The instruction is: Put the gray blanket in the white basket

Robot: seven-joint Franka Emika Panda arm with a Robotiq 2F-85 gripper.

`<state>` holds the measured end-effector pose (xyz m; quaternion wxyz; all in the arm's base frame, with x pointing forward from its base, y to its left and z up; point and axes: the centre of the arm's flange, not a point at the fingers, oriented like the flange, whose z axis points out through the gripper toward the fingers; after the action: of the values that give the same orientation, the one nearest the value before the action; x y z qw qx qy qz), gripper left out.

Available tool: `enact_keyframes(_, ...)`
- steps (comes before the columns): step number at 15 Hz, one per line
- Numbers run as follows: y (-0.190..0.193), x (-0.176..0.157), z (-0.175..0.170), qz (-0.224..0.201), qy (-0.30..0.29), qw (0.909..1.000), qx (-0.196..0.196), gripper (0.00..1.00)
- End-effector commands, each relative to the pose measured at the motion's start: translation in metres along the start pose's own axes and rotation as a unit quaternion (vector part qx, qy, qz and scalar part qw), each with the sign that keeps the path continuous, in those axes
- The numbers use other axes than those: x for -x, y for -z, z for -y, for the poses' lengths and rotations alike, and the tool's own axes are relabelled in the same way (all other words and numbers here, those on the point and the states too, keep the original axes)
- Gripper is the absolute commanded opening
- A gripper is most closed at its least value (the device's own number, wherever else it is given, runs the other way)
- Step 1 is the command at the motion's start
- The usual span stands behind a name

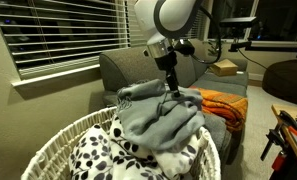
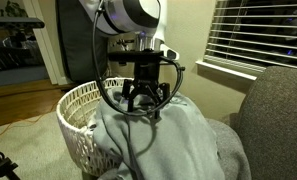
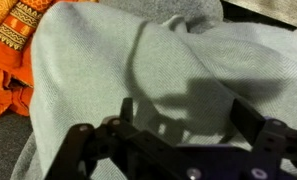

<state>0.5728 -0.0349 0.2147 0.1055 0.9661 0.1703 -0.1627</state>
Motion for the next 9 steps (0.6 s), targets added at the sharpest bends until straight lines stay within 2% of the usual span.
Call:
enact_keyframes(1, -0.0034, 0.0203, -0.0097, -0.022, -0.006, 0.9997, -0.002, 1.0)
enact_keyframes(9, -0.0071, 0.0117, -0.0162, -0.049, -0.001, 0.9987, -0.016, 1.0)
